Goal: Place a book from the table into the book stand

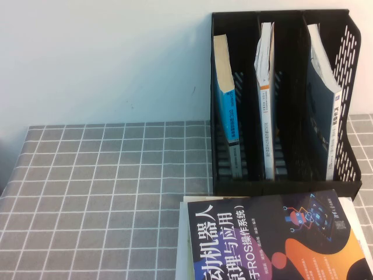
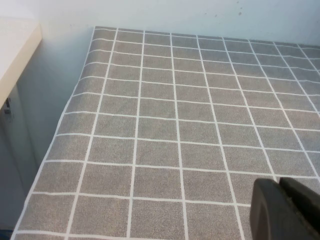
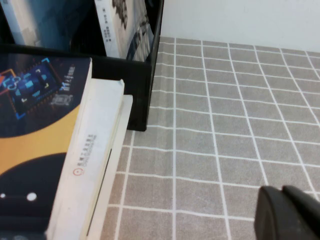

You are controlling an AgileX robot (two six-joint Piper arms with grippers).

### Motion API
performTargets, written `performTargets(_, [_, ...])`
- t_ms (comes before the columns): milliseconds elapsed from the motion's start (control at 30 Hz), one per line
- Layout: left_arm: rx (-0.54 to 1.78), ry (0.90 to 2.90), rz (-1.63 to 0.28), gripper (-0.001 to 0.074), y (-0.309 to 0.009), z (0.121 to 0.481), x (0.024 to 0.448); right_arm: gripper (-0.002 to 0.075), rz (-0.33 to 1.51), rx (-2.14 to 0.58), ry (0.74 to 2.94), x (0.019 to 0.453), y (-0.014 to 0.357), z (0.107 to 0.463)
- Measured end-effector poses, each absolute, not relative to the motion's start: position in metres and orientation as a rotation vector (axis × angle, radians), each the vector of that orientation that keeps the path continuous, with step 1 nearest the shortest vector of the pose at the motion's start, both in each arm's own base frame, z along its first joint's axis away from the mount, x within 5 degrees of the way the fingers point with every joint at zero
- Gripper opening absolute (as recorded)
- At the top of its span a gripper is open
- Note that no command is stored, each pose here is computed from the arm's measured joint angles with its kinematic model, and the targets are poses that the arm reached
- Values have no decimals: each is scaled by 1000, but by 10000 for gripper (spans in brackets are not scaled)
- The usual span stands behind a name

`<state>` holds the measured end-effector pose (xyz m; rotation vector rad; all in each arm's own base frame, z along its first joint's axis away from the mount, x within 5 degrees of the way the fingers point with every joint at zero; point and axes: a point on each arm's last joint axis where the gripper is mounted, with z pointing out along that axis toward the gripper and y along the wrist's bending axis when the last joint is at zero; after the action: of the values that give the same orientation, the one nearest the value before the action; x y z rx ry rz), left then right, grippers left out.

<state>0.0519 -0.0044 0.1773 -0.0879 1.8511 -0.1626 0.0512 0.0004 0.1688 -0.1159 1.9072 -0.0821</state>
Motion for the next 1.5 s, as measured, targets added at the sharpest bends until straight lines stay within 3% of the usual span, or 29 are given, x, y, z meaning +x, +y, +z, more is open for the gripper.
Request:
performTargets(833, [-87, 1851, -161, 0, -4, 177, 52, -3, -115, -136, 1907, 51, -1, 169])
performTargets(1067, [-54, 1783, -113, 0, -3, 181, 54, -3, -131, -133, 1780, 55, -1, 178])
performTargets(1233, [-44, 1595, -114, 0, -3, 197, 56, -3, -139, -120, 1575, 57, -1, 197])
performTargets(1500, [-24, 980, -128, 0, -2, 250, 41, -3, -118, -68, 1109, 47, 0, 238])
